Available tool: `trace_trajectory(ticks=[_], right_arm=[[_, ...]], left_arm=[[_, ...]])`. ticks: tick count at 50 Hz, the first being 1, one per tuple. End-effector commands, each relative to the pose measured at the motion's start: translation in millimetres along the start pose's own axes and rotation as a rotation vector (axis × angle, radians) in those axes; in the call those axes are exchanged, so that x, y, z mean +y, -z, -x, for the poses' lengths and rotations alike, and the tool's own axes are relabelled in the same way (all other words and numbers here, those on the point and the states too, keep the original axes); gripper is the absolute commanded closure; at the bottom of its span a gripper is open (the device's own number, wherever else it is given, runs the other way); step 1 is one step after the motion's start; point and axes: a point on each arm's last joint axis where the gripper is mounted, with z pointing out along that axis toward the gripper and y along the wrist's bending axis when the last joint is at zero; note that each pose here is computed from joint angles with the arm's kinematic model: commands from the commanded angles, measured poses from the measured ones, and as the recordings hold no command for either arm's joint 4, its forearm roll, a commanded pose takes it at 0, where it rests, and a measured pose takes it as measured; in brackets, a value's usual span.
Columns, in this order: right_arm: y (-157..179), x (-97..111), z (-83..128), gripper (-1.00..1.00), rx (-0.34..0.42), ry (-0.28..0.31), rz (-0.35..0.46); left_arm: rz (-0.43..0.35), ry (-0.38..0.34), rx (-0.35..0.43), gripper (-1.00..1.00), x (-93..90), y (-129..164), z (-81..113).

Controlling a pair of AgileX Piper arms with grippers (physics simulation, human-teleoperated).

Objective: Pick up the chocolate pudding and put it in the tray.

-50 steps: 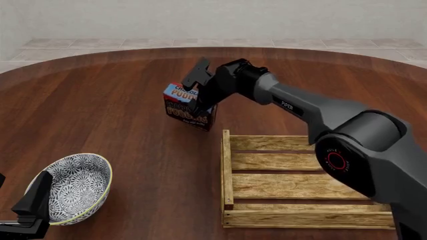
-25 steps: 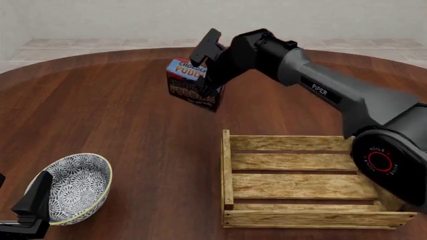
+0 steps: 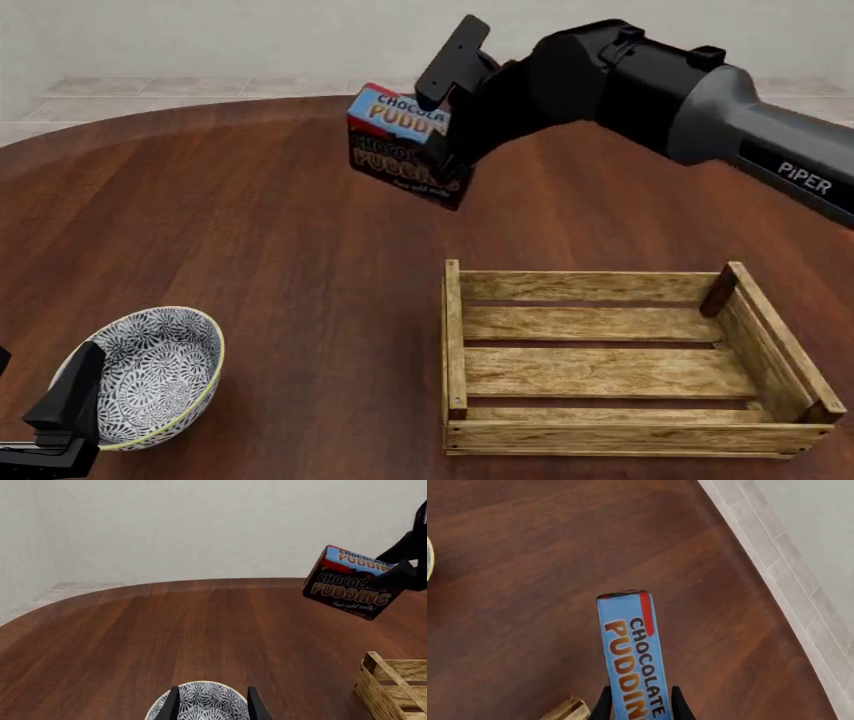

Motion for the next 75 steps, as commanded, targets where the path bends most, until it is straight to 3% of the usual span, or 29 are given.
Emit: trace_trajectory(ticks=[1, 34, 75], right_arm=[[36.7, 3.4, -13.2, 1.0, -0.025, -0.026, -0.026], [83.2, 18.1, -65.2, 1.0, 0.008, -0.035, -0.055], [120.4, 40.6, -108.8, 1.0, 0.03, -0.073, -0.071]], left_arm=[[0.0, 0.0, 0.0, -1.0, 0.0, 0.0, 0.0], [0.0, 0.0, 0.0, -1.0, 0.0, 0.0, 0.0], [0.0, 0.0, 0.0, -1.0, 0.0, 0.0, 0.0]])
